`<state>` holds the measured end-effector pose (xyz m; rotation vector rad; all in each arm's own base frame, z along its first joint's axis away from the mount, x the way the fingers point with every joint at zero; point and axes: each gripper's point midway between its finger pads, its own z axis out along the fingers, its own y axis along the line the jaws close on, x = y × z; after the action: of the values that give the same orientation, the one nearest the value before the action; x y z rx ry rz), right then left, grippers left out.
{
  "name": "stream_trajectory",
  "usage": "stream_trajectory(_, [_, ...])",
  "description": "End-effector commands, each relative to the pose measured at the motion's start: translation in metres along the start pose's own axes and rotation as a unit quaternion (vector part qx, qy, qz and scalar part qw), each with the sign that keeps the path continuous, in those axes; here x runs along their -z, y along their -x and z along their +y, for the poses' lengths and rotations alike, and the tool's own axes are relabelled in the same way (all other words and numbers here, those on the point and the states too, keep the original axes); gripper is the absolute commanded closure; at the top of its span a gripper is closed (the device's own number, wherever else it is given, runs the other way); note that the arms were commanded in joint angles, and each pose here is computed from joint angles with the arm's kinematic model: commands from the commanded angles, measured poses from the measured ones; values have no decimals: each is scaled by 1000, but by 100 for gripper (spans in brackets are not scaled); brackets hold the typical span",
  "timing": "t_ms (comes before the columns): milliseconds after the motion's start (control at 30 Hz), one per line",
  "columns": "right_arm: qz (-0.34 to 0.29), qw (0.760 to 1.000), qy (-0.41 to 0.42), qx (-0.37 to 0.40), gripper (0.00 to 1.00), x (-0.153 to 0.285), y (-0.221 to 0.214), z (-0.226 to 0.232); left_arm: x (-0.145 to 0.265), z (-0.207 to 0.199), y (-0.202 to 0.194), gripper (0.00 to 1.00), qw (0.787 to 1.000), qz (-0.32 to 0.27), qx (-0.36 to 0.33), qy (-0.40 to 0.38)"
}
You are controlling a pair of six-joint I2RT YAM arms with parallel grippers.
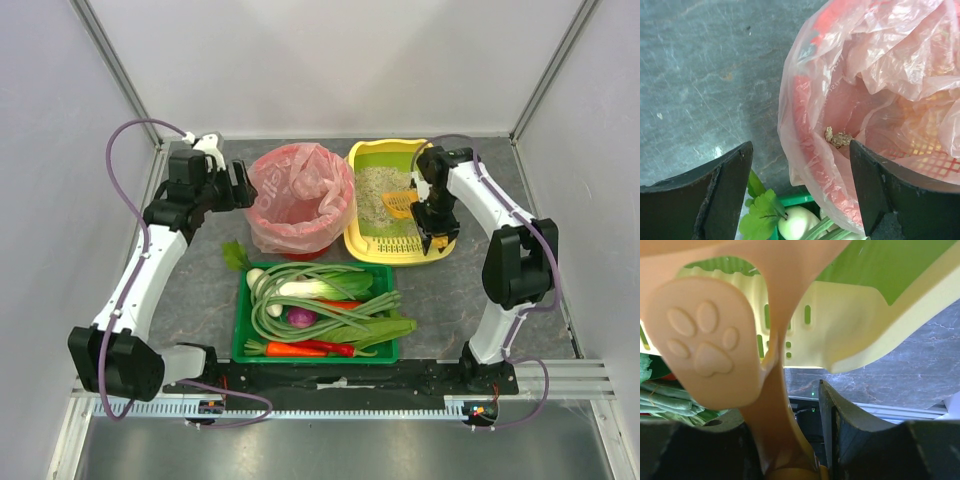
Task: Clean the litter box
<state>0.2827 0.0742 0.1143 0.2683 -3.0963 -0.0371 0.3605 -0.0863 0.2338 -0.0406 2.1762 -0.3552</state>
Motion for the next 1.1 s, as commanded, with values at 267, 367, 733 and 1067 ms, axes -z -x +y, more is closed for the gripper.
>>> stream_trajectory(267, [33, 999, 25, -1, 100, 18, -10, 9, 55, -122, 89, 17, 934, -158, -249, -199])
stream_trajectory(367, [11, 999, 36, 2, 100, 28, -4, 12, 65, -174, 90, 17, 897, -188, -267, -296])
stream_trajectory(733, [-64, 997, 51, 12, 100, 68, -8, 17, 25, -295, 39, 16, 802, -138, -351, -464])
stream_trajectory(1067, [-77, 993, 84, 16, 100, 77, -19, 28, -34, -317, -5, 12, 755, -152, -484, -415])
